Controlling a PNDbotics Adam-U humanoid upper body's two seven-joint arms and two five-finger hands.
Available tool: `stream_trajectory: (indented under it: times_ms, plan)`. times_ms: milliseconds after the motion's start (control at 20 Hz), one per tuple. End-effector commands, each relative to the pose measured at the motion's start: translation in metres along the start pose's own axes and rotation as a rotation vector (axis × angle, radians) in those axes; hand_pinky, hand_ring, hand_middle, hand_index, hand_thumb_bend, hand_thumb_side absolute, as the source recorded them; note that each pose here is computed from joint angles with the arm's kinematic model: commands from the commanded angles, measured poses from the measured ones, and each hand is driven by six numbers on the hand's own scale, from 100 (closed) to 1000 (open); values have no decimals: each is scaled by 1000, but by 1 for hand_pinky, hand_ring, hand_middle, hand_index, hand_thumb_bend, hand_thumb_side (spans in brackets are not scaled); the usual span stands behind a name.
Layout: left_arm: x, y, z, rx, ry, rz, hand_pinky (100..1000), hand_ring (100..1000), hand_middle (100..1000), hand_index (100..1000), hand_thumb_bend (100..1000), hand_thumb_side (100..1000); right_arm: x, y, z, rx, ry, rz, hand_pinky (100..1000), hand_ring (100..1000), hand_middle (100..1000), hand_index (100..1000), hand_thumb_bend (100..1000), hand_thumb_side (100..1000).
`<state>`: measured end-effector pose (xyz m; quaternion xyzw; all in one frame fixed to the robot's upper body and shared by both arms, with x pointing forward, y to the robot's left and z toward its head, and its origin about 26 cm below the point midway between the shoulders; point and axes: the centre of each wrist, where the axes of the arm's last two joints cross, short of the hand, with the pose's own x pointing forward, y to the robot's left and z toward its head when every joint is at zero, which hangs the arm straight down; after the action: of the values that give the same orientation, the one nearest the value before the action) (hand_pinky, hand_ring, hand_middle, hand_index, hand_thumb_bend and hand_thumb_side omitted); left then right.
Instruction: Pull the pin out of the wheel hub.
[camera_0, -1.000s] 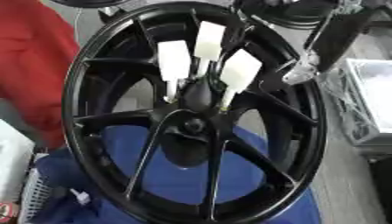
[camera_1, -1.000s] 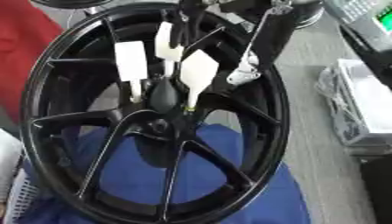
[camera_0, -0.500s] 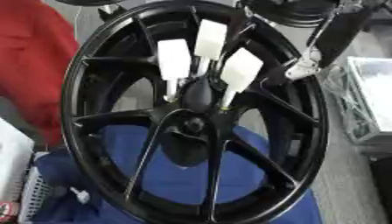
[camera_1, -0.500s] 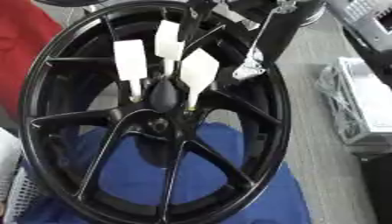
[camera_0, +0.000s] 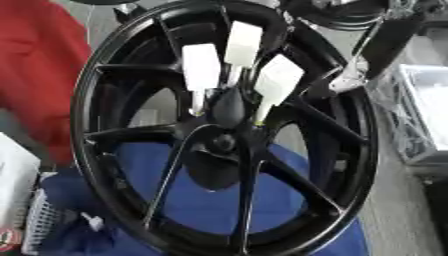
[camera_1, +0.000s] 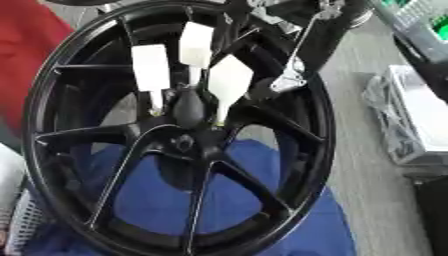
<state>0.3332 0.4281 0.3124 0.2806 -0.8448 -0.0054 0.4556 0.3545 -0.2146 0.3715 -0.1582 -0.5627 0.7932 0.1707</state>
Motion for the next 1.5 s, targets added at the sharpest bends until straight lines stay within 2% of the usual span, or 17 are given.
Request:
stream_trajectory:
  times_ms: [50,1100,1500]
  plan:
    - [14,8,-6,17,-38,-9,868,786,796,840,354,786,-3,-6,10,-10,32,20,835,779,720,821,418,228]
    - [15,6,-6,14,-39,6,872,785,794,838,342,796,-11,3,-1,10,25,4,832,768,712,817,434,172]
    - [15,5,-5,11,-36,11,873,785,792,838,336,801,-9,7,-4,-1,1,-4,824,750,693,804,412,171]
